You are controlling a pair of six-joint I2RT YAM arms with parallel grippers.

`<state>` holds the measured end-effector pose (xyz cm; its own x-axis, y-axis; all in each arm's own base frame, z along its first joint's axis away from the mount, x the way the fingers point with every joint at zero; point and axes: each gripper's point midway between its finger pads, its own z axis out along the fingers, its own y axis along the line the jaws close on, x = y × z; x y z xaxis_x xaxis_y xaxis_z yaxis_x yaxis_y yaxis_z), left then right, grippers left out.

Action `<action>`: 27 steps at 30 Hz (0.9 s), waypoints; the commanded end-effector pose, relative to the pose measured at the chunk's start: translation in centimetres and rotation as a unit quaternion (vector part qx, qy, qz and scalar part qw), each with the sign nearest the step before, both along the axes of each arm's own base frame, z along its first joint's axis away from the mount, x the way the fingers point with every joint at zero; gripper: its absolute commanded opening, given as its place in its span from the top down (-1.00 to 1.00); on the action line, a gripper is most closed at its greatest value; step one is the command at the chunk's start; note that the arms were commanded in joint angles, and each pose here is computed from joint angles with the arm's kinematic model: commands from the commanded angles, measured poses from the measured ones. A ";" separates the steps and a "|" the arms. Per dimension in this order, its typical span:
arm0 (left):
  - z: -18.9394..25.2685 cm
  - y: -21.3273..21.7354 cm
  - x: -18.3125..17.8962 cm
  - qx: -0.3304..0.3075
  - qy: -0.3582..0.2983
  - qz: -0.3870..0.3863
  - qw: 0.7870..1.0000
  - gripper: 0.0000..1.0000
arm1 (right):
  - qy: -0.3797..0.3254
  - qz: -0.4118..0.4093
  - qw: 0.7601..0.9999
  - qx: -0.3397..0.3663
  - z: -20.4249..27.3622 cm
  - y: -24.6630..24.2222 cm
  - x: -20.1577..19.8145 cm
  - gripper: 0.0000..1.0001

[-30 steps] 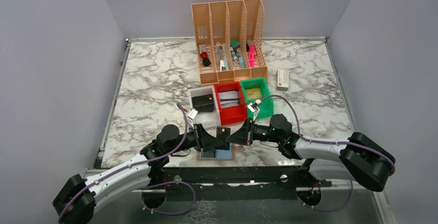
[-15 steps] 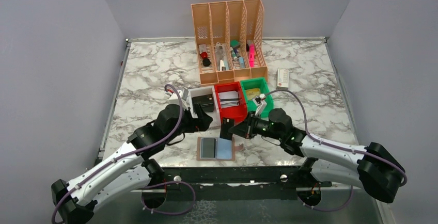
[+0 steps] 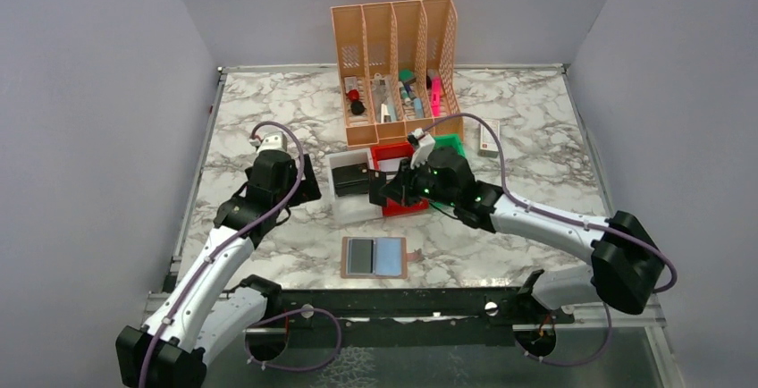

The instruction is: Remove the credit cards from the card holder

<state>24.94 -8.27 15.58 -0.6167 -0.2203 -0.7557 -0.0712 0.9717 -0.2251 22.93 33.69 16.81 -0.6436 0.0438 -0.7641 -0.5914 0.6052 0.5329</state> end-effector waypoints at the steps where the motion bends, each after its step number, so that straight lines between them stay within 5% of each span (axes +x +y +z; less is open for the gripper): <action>1: 1.0 2.1 0.7 0.012 -0.022 0.018 1.000 -0.95 | -0.061 -0.011 0.994 -0.092 -0.3 0.9 2.8 0.98; 7: 1.7 2.3 -0.2 -0.023 -0.055 0.027 0.998 -0.97 | -0.159 -0.030 0.963 -0.216 -1.2 4.2 5.4 0.99; 13: -0.7 1.0 0.2 -0.020 0.000 -0.001 1.000 -0.97 | -0.245 -0.076 0.916 -0.310 -1.0 5.7 7.8 0.98; 27: 0.7 1.4 0.0 -0.022 -0.031 0.006 0.999 -0.97 | -0.355 -0.026 0.849 -0.390 -4.0 7.0 10.2 0.98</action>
